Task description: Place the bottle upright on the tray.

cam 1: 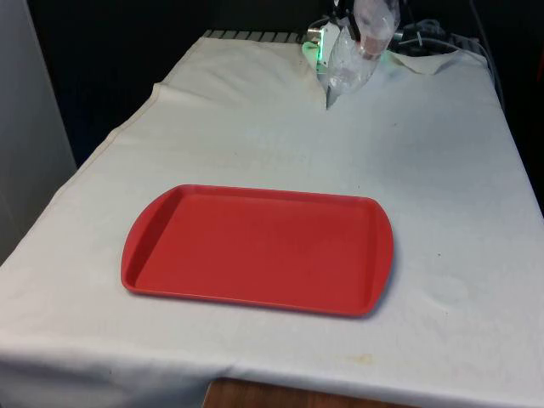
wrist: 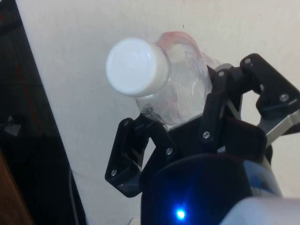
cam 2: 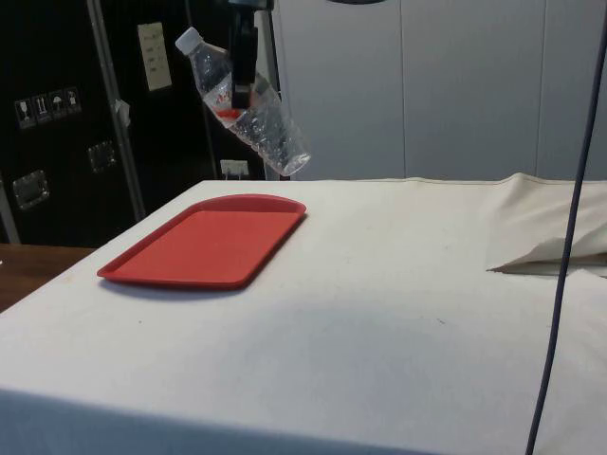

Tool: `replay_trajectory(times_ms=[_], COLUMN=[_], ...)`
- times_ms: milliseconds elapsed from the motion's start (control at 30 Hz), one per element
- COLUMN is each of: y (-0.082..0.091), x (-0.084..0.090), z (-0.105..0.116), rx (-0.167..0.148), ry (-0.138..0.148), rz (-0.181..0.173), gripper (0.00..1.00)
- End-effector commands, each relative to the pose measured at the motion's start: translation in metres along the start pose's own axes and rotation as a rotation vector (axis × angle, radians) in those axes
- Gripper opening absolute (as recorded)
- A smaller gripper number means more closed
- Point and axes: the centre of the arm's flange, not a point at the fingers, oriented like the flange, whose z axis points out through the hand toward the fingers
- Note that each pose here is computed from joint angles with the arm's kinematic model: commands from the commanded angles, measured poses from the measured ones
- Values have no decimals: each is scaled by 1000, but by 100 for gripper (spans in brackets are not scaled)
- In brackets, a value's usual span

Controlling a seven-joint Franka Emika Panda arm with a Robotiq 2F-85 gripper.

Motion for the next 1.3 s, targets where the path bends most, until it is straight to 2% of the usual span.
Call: replay_trajectory(times_ms=[0, 67, 233, 267, 300, 600, 833, 900, 933, 967, 1100, 1167, 1200, 1267], y=[0, 1, 1, 0, 1, 1, 3, 4, 2, 4, 7, 8, 7, 9], x=[0, 0, 0, 0, 0, 0, 0, 1, 0, 0, 2, 2, 1, 4], z=[1, 2, 3, 2, 3, 3, 2, 1, 1, 1, 0, 0, -1, 0], rx=[0, -2, -1, 1, 0, 1, 0, -1, -1, 0, -1, -2, -4, -2], ry=[-1, 4, 3, -4, 4, -5, 1, 3, -2, 2, 5, 5, 3, 6], rz=[6, 37, 79, 69, 85, 135, 190, 201, 190, 206, 230, 238, 230, 246], gripper=[35, 35, 35, 35, 35, 35, 35, 35, 35, 35, 35, 35, 35, 35])
